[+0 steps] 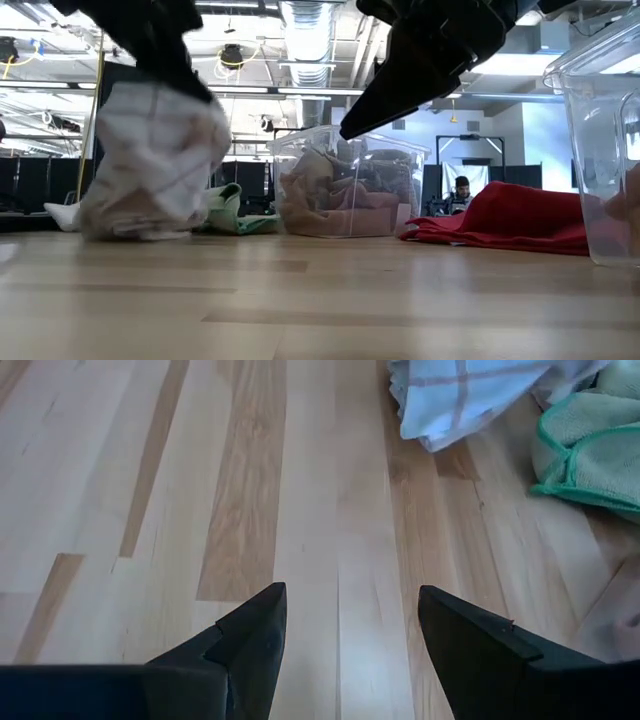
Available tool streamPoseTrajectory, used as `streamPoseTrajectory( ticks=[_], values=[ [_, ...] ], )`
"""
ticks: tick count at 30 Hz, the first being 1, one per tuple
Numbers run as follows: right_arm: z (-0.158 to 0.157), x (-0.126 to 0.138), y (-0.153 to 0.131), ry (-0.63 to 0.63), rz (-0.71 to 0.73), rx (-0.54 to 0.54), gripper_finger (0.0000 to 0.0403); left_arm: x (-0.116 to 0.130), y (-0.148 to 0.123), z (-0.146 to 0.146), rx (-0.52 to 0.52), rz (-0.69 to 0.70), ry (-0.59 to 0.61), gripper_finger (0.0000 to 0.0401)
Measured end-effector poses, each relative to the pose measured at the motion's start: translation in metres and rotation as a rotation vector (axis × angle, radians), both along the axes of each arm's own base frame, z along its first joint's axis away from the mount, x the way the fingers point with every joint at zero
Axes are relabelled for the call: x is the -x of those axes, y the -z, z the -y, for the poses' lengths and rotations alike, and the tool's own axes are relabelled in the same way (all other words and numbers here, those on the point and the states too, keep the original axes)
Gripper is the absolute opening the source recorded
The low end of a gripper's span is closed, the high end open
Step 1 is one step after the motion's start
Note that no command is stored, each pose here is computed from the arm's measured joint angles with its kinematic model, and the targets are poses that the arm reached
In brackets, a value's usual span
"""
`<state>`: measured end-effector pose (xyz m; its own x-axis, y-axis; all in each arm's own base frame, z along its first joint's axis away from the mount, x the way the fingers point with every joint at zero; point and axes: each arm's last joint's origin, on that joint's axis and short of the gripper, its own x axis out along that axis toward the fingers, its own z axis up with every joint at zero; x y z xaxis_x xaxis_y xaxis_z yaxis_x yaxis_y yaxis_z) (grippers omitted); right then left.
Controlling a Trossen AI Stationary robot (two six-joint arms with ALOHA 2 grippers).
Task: Sort towels by color in basket
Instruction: Put the white patterned towel into the top transparent bin
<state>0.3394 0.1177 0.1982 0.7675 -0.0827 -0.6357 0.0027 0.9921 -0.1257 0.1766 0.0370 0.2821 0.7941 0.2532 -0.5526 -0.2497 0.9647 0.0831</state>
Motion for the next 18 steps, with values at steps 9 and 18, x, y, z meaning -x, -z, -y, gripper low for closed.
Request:
streamPoseTrajectory(
  ticks=[9, 18],
  values=[
    [0.000, -0.001, -0.001, -0.005, 0.010, 0.002, 0.0255, -0.006, -0.041, 0.014, -0.172, 0.144, 0.094, 0.0001],
    [-0.002, 0.000, 0.000, 0.009, 0.010, -0.012, 0.0255, -0.036, -0.073, 0.013, -0.341, 0.137, 0.159, 0.0000]
  ],
)
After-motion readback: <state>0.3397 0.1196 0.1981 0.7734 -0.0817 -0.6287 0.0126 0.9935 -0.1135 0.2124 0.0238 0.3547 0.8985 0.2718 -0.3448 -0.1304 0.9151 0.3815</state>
